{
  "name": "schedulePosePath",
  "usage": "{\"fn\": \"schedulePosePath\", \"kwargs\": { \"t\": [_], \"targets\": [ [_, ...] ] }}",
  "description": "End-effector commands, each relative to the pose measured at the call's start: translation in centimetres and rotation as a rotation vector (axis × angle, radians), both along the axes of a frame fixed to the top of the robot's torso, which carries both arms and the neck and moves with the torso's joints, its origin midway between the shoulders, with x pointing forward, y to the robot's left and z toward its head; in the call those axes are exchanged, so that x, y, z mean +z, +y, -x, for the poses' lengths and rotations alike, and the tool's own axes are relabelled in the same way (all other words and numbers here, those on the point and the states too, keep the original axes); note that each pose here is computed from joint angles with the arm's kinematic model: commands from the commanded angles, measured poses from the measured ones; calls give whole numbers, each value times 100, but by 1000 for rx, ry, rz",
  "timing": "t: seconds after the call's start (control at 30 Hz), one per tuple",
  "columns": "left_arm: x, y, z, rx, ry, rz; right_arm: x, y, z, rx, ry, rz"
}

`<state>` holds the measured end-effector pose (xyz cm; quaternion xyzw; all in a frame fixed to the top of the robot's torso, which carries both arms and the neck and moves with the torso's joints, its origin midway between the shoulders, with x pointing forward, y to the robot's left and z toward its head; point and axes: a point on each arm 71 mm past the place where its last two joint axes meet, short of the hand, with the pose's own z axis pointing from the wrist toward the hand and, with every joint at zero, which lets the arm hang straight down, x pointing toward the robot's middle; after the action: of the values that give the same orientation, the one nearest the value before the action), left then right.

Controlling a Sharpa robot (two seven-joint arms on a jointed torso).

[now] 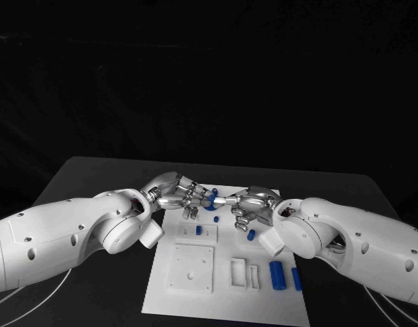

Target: Assemble the parts on the task board

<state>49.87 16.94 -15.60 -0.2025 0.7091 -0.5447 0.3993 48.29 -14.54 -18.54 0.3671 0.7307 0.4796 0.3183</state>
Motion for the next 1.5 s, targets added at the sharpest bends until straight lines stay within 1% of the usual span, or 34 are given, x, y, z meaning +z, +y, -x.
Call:
{"fn": "schedulePosePath", "kwargs": {
  "t": [0.03, 0.63, 0.93, 1.27, 1.5],
  "targets": [
    [-5, -48, 20, -30, -2, -9, 15, 45, 18, 31, -3, -13],
    [-10, -89, 32, -45, -14, -31, 11, 60, 23, 40, 4, -16],
    [-6, -114, 41, -50, -19, -31, 0, 72, 25, 48, 9, 1],
    [-4, -107, 38, -43, -24, -33, -14, 67, 29, 56, 10, 35],
    [-6, -107, 33, -40, -27, -40, -10, 77, 33, 55, 11, 22]
  ]
}}
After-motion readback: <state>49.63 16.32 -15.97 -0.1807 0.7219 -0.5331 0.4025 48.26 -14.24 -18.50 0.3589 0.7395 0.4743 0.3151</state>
